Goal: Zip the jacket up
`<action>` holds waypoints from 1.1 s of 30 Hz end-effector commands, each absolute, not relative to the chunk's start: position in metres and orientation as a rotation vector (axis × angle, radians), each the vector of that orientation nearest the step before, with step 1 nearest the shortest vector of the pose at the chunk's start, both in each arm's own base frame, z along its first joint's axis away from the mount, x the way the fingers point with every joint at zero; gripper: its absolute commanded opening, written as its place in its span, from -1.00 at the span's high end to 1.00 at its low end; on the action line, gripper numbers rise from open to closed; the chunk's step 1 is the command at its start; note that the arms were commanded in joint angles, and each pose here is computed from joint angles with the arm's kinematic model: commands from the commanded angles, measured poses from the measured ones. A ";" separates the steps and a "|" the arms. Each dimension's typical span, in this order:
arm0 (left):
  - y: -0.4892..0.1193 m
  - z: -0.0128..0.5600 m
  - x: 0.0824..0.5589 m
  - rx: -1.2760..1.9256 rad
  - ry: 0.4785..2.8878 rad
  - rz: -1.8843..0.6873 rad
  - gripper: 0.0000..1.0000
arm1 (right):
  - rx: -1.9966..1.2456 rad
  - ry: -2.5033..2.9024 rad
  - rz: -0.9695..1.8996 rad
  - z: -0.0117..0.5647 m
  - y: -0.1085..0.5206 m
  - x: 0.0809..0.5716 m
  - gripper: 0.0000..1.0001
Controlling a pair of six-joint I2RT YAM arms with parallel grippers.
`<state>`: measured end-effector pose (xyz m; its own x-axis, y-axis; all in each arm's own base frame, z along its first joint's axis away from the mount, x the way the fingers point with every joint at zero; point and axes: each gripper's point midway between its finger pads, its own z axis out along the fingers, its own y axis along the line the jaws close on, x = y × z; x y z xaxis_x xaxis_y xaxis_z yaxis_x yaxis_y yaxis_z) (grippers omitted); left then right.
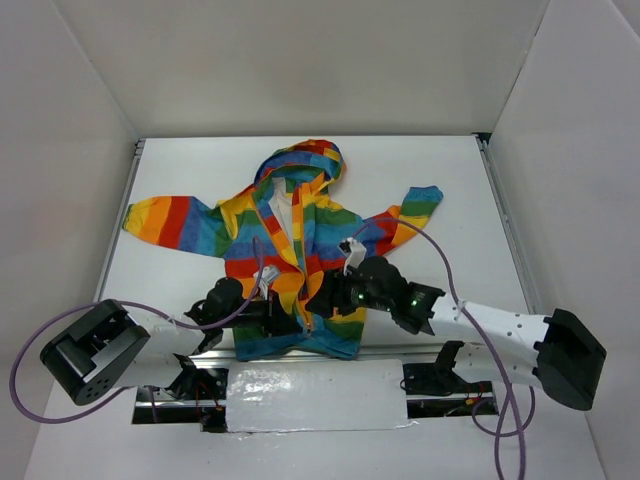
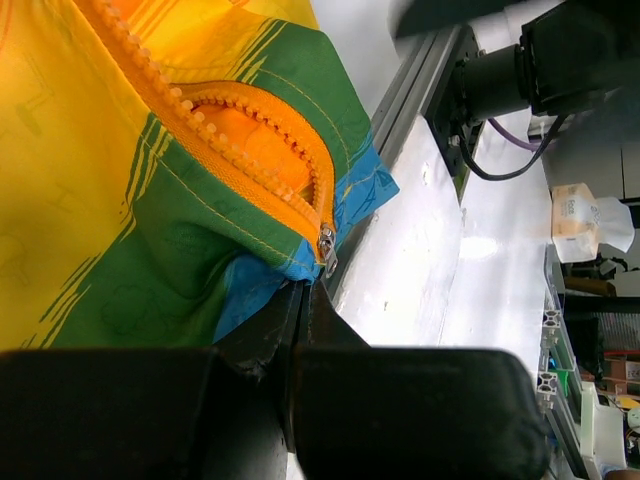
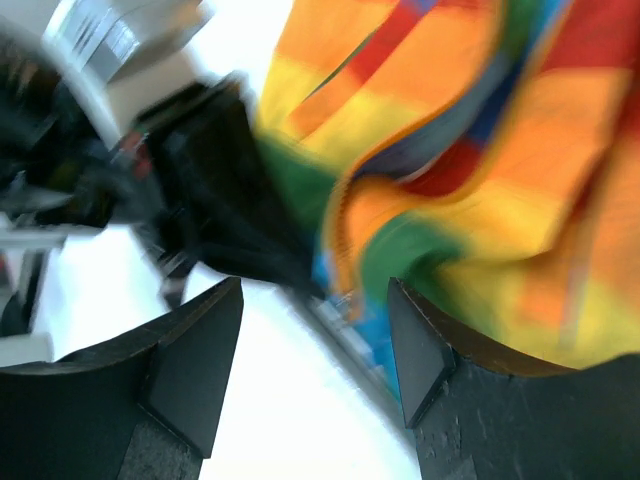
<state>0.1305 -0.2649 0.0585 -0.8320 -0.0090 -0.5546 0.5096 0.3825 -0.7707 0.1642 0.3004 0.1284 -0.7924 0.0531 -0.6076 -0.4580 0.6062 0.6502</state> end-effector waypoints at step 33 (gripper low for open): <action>-0.277 0.079 0.133 0.528 2.054 -1.509 1.00 | 0.297 2.288 1.306 0.080 0.333 0.106 0.06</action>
